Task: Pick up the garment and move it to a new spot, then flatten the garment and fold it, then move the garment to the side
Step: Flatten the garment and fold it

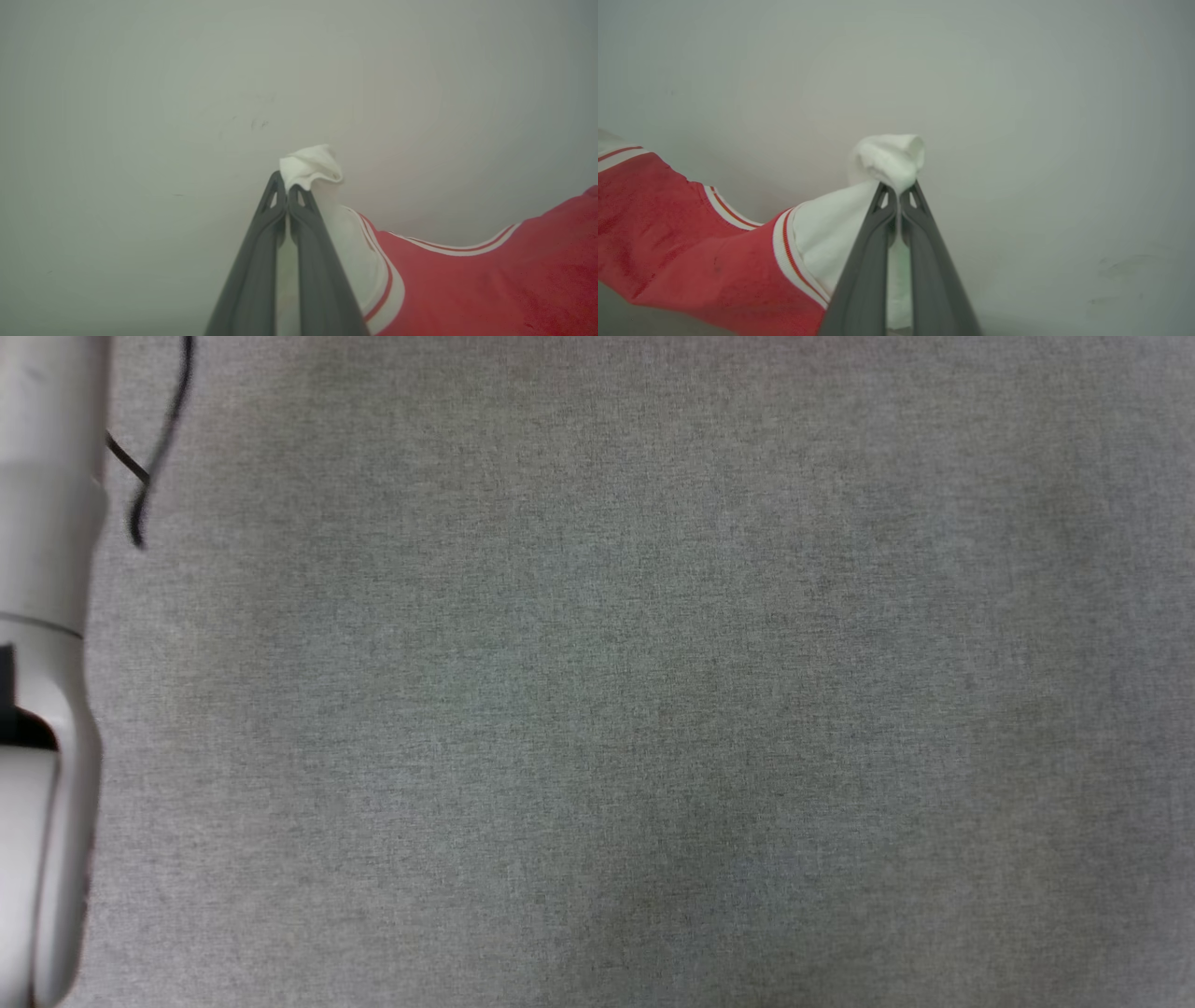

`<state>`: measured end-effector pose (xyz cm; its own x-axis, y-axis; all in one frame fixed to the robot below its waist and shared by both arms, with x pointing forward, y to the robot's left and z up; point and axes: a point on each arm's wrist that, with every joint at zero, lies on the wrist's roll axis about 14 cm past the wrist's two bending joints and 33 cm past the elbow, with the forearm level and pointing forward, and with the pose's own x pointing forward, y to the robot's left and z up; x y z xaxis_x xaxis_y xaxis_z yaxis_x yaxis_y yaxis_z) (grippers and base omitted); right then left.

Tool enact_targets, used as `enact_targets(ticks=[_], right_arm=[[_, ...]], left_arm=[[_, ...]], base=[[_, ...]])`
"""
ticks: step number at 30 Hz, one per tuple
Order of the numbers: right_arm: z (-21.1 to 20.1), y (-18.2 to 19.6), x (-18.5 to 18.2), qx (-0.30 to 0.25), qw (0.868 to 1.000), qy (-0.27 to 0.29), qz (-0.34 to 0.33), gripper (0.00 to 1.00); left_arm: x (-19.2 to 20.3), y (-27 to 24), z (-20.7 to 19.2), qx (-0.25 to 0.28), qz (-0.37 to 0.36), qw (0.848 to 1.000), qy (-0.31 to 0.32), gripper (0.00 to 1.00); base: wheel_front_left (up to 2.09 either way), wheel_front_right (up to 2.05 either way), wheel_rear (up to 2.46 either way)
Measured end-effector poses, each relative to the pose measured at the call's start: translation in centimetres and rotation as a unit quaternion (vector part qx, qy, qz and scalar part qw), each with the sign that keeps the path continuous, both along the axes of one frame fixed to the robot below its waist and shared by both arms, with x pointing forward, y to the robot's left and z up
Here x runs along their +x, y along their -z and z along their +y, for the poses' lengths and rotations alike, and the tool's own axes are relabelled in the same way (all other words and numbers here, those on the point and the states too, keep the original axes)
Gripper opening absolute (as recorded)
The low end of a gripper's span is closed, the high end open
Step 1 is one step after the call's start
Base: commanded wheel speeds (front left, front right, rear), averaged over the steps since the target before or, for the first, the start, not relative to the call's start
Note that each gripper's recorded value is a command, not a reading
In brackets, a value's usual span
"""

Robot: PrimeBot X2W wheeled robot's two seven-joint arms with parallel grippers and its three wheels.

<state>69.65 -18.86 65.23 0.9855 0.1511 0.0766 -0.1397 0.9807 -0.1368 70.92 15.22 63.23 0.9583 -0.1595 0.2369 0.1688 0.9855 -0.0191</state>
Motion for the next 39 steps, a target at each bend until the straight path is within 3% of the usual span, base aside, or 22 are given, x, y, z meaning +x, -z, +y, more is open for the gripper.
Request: enact_targets(ticks=[5,12,18,29,39], right_arm=[[0.5,5.5,-1.0,0.002,0.998,-0.007,0.068,0.0],[0.3,11.4,-6.2,0.014,0.989,-0.017,0.147,0.0],[0.1,16.7,-14.1,0.037,0.975,-0.029,0.219,0.0],[-1.8,21.3,-27.9,0.087,0.955,-0.021,0.283,0.0],[-2.3,27.3,-40.1,0.117,0.917,0.01,0.382,0.0]], left_arm=[[-1.1,5.4,0.6,-0.006,0.062,0.998,-0.003,0.0],[-6.4,10.1,2.3,-0.046,0.12,0.992,-0.019,0.0],[-14.2,13.2,3.3,-0.077,0.144,0.986,-0.031,0.0],[-28.4,16.5,4.1,-0.081,0.176,0.98,-0.048,0.0],[-38.8,19.9,5.3,-0.061,0.267,0.959,-0.079,0.0]], base=[[0.0,0.0,0.0],[0.0,0.0,0.0],[0.0,0.0,0.0],[0.0,0.0,0.0],[0.0,0.0,0.0]])
